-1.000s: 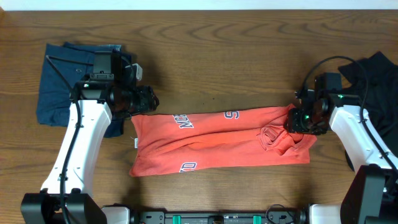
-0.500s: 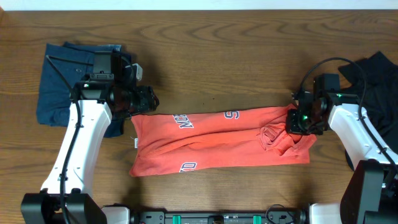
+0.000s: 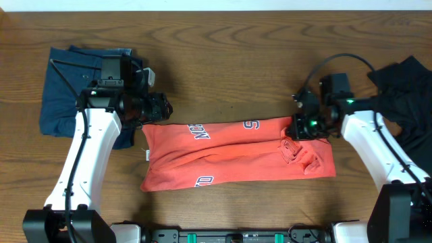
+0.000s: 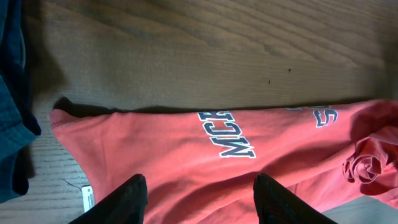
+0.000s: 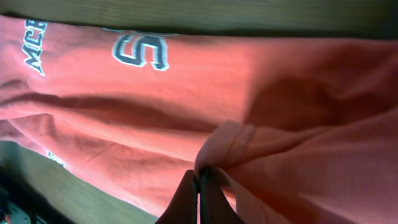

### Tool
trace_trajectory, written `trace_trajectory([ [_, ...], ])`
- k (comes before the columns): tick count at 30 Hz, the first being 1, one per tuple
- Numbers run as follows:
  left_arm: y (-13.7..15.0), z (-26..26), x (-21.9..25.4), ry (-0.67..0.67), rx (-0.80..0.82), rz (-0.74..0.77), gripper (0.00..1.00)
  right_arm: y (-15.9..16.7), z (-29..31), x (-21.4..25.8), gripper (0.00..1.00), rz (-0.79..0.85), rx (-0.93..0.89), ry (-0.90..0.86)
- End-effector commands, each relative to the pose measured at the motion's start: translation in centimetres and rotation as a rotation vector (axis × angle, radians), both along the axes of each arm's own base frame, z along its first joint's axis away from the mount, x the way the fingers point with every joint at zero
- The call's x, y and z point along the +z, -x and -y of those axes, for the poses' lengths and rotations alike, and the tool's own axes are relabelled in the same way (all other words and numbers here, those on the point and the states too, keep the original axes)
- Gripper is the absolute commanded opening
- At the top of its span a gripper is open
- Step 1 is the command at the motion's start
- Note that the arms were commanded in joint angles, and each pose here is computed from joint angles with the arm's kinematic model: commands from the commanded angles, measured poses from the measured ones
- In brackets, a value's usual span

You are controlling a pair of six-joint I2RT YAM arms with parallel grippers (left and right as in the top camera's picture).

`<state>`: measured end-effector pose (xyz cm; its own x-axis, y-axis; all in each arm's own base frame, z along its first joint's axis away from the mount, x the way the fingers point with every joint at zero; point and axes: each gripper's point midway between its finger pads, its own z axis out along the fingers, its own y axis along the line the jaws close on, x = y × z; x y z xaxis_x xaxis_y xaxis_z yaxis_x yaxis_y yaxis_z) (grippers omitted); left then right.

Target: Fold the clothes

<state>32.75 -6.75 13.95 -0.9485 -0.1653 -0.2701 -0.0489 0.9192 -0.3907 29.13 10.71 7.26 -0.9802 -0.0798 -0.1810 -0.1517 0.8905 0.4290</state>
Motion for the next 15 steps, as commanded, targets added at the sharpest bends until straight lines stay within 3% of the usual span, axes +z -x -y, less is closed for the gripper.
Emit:
trace_trajectory([
  [1,-0.3,0.0,0.9,0.003,-0.007,0.03,0.57,-0.7,-0.4,0.6,0.01,0.031,-0.034,0.045],
  [2,-0.3,0.0,0.9,0.002,-0.007,0.03,0.57,-0.8,-0.4,0.6,0.04,0.037,-0.035,0.056],
  [4,-0.3,0.0,0.9,0.003,-0.007,0.029,0.57,-1.0,-0.6,0.6,0.34,0.046,-0.03,0.055],
  [5,-0.3,0.0,0.9,0.002,-0.007,0.029,0.57,-1.0,-0.7,0.7,0.38,0.048,-0.032,0.047],
  [12,-0.4,0.0,0.9,0.003,-0.007,0.036,0.57,-2.2,-1.1,3.3,0.39,0.104,-0.036,0.007],
  [15,-0.4,0.0,0.9,0.003,-0.007,0.035,0.57,-2.3,0.9,4.6,0.36,0.124,-0.076,0.087],
])
